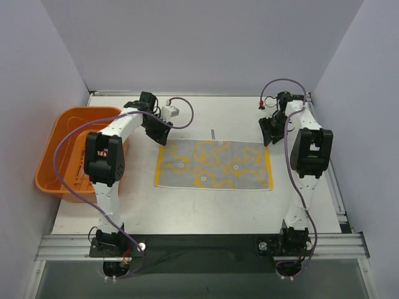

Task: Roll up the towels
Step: Flatten the towel, then fold the towel

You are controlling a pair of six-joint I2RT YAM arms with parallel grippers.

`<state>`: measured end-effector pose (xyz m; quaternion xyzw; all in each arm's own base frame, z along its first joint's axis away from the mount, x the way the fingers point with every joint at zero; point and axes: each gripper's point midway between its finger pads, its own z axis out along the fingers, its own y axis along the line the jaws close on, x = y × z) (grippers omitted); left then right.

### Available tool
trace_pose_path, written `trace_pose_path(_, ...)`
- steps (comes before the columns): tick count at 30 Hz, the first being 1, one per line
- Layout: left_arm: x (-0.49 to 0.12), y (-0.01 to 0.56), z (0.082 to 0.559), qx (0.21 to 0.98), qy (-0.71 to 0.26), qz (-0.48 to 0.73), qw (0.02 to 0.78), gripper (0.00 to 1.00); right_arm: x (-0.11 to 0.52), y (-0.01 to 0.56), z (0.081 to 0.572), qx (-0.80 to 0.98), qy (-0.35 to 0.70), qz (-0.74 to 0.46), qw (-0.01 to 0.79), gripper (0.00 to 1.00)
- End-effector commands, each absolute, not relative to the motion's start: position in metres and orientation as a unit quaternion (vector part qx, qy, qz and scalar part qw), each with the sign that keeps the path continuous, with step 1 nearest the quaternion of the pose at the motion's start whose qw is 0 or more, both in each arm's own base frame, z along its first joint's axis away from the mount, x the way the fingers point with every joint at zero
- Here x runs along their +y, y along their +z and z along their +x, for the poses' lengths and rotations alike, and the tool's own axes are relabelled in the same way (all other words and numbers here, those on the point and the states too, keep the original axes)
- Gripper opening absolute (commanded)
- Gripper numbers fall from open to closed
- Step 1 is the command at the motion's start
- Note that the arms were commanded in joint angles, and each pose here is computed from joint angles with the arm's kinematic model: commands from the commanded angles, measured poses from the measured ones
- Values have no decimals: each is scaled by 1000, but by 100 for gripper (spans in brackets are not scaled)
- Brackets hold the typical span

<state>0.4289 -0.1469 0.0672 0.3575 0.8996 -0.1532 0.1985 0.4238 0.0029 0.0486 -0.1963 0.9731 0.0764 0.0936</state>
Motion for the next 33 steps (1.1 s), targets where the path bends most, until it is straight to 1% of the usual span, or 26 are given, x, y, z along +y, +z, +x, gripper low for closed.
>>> trace_pose_path(1, -142, 78, 465, 904, -123, 332, 241, 50, -1, 52, 438, 975, 58, -188, 98, 43)
trace_pose_path(6, -140, 62, 476, 909, -110, 325, 238, 50, -6, 38, 456, 978, 44, -177, 105, 43)
trace_pose_path(10, -140, 59, 481, 909, -107, 325, 239, 50, -4, 30, 460, 979, 45, -168, 104, 41)
trace_pose_path(15, -135, 60, 486, 910, -102, 321, 243, 50, 4, 17, 455, 980, 48, -173, 86, 37)
trace_pose_path(22, -137, 56, 486, 909, -113, 322, 240, 54, 6, 9, 448, 981, 54, -172, 72, 36)
trace_pose_path(26, -137, 50, 485, 911, -115, 320, 233, 54, 7, 4, 444, 982, 56, -171, 64, 31)
trace_pose_path(33, -139, 49, 482, 911, -120, 322, 229, 55, 15, 16, 442, 981, 76, -163, 77, 32)
